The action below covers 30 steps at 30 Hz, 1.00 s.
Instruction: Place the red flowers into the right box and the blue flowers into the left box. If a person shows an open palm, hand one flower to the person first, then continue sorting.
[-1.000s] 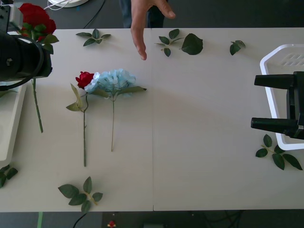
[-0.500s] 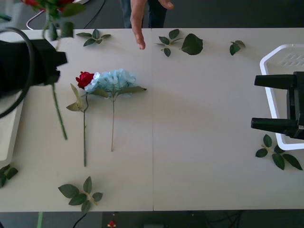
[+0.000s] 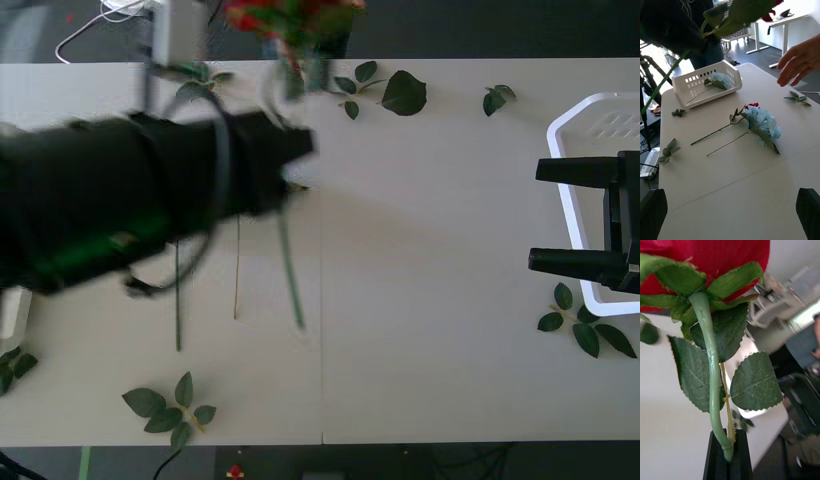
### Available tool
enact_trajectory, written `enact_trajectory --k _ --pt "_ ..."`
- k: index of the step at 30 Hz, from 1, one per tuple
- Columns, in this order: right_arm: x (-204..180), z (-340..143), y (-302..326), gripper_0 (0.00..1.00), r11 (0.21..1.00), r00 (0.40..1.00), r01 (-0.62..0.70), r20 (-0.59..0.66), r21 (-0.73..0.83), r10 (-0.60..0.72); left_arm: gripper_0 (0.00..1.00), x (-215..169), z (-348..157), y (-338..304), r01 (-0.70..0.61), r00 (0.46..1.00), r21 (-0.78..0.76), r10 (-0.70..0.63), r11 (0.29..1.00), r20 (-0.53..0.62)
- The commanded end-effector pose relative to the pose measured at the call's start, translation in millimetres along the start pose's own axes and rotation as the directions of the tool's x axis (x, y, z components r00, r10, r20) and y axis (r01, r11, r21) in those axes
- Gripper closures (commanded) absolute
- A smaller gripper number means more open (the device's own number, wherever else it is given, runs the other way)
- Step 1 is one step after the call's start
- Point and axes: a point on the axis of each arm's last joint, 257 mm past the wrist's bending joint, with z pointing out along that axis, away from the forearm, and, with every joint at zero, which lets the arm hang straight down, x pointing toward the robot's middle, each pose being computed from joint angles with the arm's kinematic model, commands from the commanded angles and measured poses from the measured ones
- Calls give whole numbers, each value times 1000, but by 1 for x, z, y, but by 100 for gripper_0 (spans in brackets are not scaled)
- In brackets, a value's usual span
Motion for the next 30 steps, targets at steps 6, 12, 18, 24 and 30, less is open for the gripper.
enact_trajectory --k 6,12,18,24,30 --pt "0 -8 -1 0 1000 999 14 -34 1 -14 100 -15 16 -82 -99 994 182 90 978 57" --pt "0 -8 -1 0 1000 999 14 -34 1 -14 100 -20 16 -90 -127 991 193 116 973 66" --pt "14 -18 -6 0 998 997 -60 -40 16 61 100 -16 18 -90 -131 991 192 122 973 60" --pt "8 -30 3 0 968 969 -243 26 -61 245 100 -11 21 -94 -153 988 197 143 968 66" --pt "-1 -27 39 0 826 846 -508 38 -244 532 100 -15 27 -103 -291 954 212 267 933 136"
